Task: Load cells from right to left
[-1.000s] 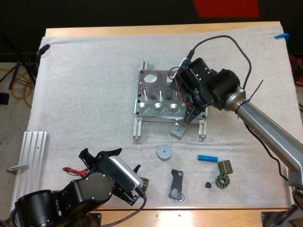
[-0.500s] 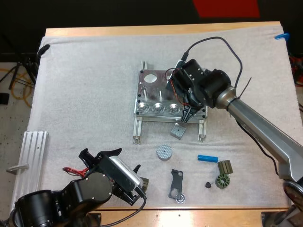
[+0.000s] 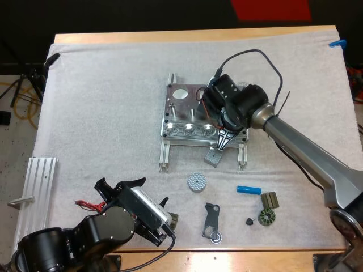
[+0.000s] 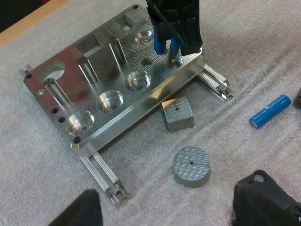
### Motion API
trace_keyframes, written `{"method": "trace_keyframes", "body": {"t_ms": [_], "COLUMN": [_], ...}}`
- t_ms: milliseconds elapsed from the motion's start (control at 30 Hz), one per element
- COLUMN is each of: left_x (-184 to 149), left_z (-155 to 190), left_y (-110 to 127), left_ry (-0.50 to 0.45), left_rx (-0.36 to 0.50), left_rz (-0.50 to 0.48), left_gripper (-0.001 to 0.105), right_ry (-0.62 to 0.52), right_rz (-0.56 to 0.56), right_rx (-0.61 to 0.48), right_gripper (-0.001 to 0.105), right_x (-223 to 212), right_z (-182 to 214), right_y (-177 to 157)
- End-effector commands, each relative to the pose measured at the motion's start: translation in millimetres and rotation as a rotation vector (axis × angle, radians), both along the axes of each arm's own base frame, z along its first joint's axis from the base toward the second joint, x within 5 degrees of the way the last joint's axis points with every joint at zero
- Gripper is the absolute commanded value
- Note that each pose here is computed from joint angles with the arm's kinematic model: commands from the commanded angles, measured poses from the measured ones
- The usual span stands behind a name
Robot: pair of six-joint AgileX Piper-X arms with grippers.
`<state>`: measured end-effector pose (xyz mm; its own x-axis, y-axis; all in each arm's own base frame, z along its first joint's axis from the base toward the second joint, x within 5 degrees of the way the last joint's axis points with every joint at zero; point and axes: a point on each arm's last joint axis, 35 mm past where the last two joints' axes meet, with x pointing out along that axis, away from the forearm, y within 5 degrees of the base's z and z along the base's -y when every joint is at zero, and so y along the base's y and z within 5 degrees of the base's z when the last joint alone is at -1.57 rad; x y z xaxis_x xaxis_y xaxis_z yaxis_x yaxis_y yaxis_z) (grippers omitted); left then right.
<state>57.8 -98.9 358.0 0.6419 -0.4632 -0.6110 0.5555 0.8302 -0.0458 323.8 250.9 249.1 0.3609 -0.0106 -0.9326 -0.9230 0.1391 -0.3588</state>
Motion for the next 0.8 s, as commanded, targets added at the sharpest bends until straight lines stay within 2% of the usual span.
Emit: {"method": "trace_keyframes", "body": {"t_ms": [0,767], "left_x": [0,0], "left_z": [5,5], "left_y": [2,2], "left_ry": [-0.02,-0.02], "left_rx": [-0.018,-0.018], "left_rz": [0.027,0.027], "left_gripper": [0.058,0.058], "right_ry": [-0.014,-0.016], "right_rz": [0.001,-0.003], "right_rx": [-0.017,-0.058], "right_gripper": [0.0,0.0], "right_x": [0,8], "right_z": [1,-19], "right_y": [0,3]}}
